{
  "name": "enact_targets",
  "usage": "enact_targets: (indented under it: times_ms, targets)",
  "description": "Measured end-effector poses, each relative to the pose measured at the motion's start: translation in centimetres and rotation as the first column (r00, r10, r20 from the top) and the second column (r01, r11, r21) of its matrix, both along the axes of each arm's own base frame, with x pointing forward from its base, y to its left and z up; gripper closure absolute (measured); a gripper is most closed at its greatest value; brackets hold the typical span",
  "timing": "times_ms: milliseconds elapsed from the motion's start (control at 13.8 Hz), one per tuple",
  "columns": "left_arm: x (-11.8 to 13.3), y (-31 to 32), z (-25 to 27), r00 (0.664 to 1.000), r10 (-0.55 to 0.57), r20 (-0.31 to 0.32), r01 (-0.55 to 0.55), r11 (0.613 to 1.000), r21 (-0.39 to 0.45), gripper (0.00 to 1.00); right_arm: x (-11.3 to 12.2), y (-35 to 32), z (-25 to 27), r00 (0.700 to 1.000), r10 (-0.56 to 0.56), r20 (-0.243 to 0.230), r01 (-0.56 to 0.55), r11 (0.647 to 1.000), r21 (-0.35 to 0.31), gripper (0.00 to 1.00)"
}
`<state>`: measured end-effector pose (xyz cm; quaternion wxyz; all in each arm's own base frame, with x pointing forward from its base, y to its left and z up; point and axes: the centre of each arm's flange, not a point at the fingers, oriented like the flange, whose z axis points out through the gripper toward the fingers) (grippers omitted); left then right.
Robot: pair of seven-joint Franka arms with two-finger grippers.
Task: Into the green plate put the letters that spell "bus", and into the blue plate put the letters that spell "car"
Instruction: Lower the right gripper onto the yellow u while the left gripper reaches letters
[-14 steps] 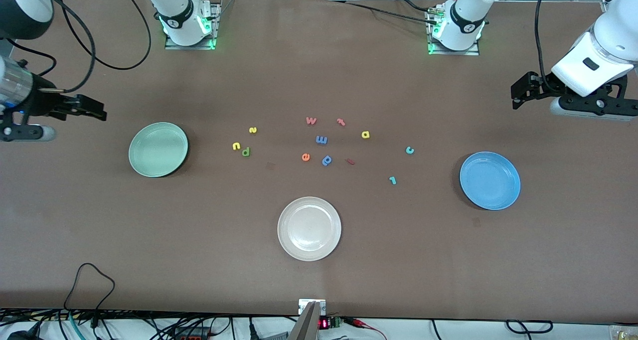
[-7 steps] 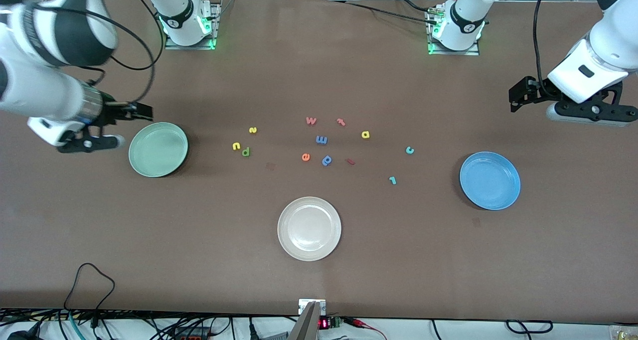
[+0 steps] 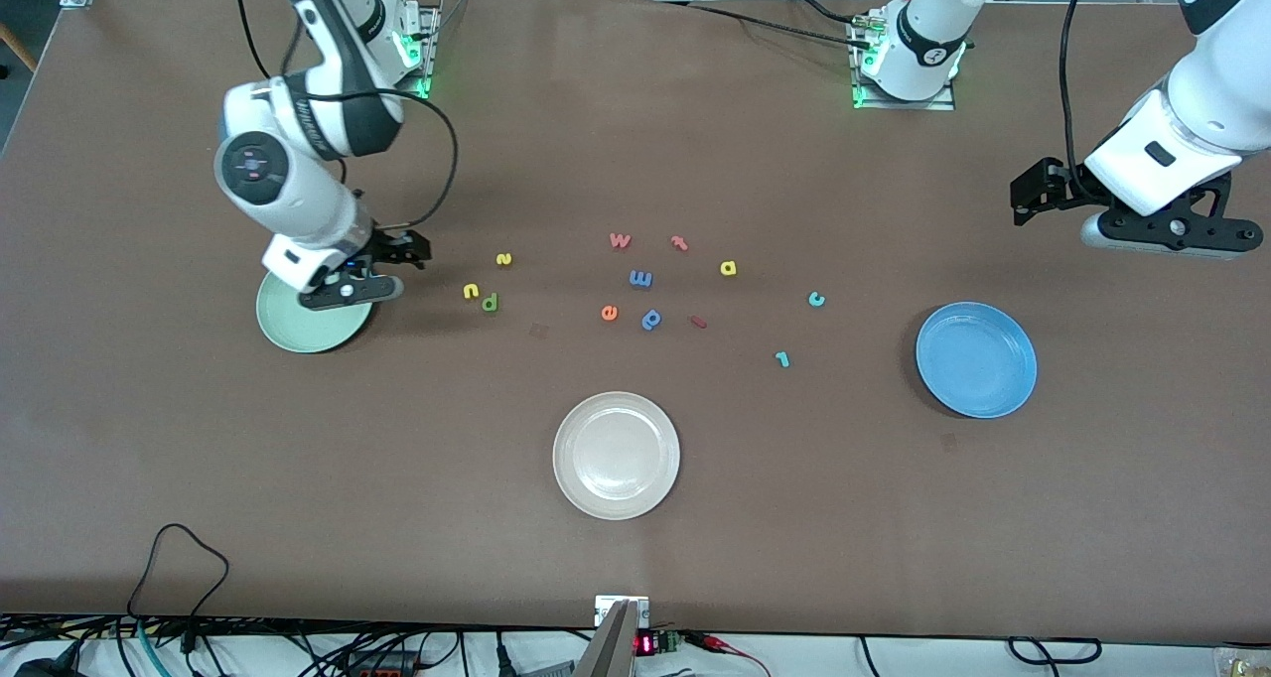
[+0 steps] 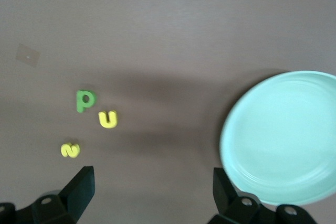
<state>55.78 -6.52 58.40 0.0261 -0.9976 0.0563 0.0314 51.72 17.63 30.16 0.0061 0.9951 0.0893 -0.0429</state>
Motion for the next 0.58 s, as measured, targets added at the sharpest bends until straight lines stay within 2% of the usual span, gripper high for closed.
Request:
enact_targets:
  times_ms: [145,291,436,509,582]
  targets:
    - [0.3,-0.2,-0.7,1.000,-0.003,-0.013,0.003,1.000,0.000,0.00,-0.3,2.1,-2.6,1.000,0.006,0.012,-0.006,1.000,-0.001,0.00]
    - [0.8,-1.2,-2.9,0.998,-0.022,-0.057,0.022,1.000,0.002,0.00,-0.4,3.3,-5.1,1.000,0.017,0.019,-0.017,1.000,-0.002,0.04]
    - [1.9,-5.0,-8.6,0.985,-0.069,-0.155,0.071,0.997,0.004,0.00,-0.4,3.7,-6.8,1.000,0.022,0.020,-0.022,1.000,-0.003,0.28]
    - [2.7,-7.1,-12.2,0.980,-0.057,-0.193,0.060,0.998,0.011,0.00,-0.3,3.7,-7.3,1.000,0.022,0.020,-0.022,1.000,-0.004,0.36]
    - [3.6,-8.6,-15.7,0.979,-0.014,-0.202,0.018,1.000,0.016,0.00,-0.3,3.8,-7.8,1.000,0.024,0.019,-0.024,1.000,-0.005,0.36]
